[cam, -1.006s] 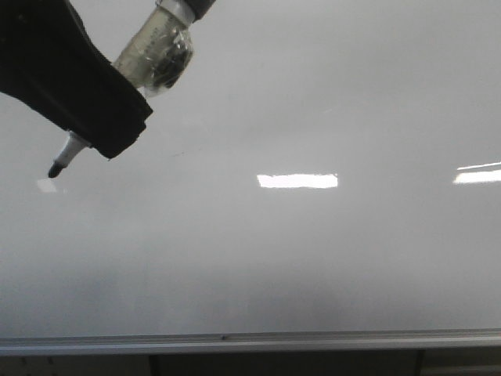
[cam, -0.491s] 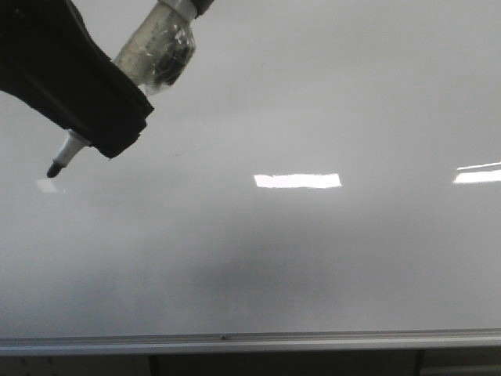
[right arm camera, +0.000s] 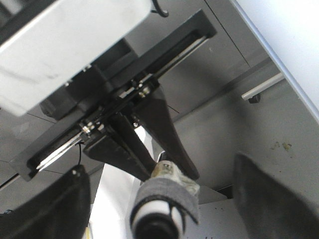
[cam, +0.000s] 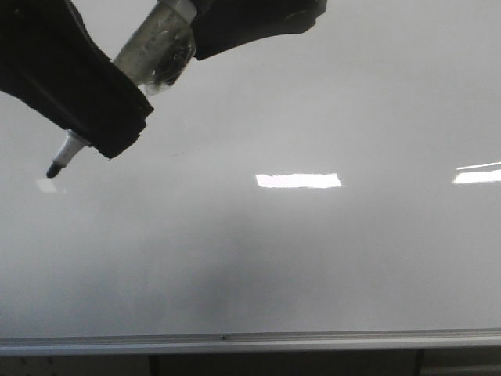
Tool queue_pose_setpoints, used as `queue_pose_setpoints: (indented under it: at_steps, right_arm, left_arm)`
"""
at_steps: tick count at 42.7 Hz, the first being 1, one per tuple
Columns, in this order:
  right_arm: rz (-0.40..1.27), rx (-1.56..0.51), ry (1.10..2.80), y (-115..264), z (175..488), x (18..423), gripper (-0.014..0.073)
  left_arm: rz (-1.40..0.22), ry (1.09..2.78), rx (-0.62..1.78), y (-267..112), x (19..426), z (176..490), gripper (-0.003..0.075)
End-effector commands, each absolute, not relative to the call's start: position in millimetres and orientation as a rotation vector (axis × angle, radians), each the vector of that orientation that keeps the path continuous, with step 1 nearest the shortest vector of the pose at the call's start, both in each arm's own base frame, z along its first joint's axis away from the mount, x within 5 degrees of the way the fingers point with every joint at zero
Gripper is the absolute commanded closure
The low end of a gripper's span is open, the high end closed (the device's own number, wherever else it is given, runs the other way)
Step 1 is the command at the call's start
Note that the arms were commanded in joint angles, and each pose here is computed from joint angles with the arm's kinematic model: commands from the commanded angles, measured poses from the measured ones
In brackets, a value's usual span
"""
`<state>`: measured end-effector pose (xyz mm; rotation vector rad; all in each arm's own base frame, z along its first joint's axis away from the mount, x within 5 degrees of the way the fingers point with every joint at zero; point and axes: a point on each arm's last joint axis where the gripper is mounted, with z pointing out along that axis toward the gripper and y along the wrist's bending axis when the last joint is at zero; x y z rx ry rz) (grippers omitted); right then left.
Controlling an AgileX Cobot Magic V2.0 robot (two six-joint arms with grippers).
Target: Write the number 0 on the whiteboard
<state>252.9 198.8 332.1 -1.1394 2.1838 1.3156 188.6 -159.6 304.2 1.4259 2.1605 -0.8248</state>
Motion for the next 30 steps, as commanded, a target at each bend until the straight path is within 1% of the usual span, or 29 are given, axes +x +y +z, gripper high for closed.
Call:
queue_pose_setpoints:
  at_steps: [1,3,4,7,13,19,23,26,28,30]
  right_arm:
    - [1.419,-1.21,2.092,197.5,356.6,239.0,0.0155]
    - [1.424,-1.221,2.094,197.2,356.4,238.0,0.0211]
    - [1.425,-1.227,2.095,197.0,356.2,237.6,0.0255]
    - [1.433,-1.239,2.097,196.7,356.2,236.5,0.0349]
    - [1.421,-1.247,2.103,196.3,355.3,236.6,0.0482]
    - [1.414,-1.251,2.107,196.1,354.8,236.6,0.0662]
    - [1.414,-1.251,2.107,196.1,354.8,236.6,0.0662]
    - [1.414,-1.251,2.107,196.1,354.8,236.6,0.0664]
    - [1.414,-1.251,2.107,196.1,354.8,236.6,0.0664]
    - [1.413,-1.25,2.107,195.8,354.8,236.8,0.0664]
  left_arm:
    - [-0.871,2.08,1.383,-163.3,184.3,323.8,0.0739]
    - [-0.871,2.08,1.383,-163.3,184.3,323.8,0.0739]
    - [-0.871,2.08,1.383,-163.3,184.3,323.8,0.0739]
    - [-0.873,2.08,1.382,-163.4,184.3,323.9,0.0739]
    - [-0.873,2.08,1.382,-163.4,184.3,323.9,0.0739]
    - [-0.869,2.078,1.376,-163.5,184.9,324.0,0.0739]
    - [-0.863,2.075,1.369,-163.6,185.7,324.2,0.0738]
    - [-0.863,2.075,1.369,-163.6,185.7,324.2,0.071]
    - [-0.863,2.075,1.369,-163.6,185.7,324.2,0.0653]
    - [-0.86,2.074,1.365,-163.6,186.1,324.3,0.0577]
